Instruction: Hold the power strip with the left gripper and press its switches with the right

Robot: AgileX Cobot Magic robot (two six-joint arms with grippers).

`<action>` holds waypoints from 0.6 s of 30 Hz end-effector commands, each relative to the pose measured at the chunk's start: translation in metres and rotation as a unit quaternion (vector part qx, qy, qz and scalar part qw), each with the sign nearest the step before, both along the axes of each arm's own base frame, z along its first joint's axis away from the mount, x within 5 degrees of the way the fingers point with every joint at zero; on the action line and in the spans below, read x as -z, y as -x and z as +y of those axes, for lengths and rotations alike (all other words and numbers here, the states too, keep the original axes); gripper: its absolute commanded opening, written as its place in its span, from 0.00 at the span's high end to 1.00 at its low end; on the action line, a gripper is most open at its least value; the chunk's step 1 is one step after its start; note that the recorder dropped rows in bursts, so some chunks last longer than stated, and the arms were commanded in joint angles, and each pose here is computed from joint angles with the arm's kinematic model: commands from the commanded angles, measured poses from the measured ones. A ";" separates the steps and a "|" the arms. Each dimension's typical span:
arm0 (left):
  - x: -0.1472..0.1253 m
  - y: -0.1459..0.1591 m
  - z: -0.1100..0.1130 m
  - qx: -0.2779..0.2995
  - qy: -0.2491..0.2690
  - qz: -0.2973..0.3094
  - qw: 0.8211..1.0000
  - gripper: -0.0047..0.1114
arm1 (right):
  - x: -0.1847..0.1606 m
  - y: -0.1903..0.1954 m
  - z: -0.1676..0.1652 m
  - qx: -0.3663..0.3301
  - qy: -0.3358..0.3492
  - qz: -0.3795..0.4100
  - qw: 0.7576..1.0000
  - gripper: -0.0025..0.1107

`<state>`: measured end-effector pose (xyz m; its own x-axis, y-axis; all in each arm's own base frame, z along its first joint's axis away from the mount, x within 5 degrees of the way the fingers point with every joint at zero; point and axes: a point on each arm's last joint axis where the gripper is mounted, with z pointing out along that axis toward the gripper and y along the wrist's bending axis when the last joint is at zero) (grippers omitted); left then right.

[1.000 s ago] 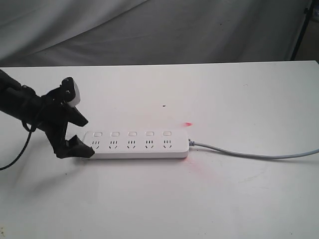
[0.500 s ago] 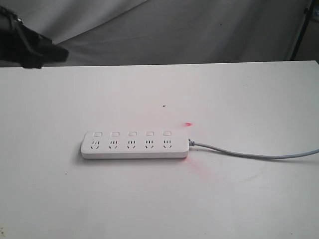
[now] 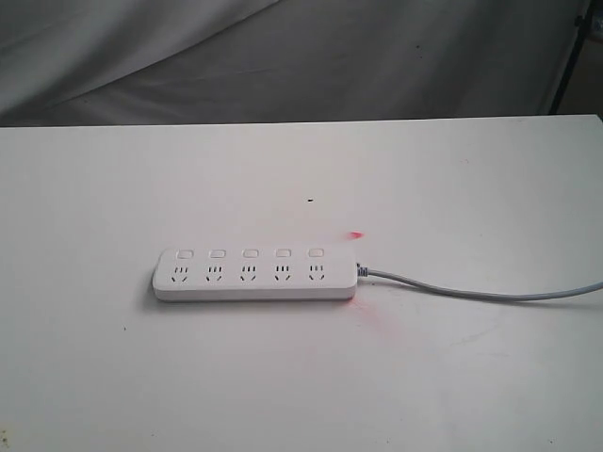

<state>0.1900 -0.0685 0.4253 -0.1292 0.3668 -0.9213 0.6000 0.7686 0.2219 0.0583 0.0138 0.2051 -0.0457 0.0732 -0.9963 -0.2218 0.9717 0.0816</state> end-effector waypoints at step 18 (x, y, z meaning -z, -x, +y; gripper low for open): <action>0.180 0.108 0.059 -0.243 0.106 -0.114 0.957 0.96 | 0.001 0.000 -0.001 0.003 0.005 -0.001 1.000 0.98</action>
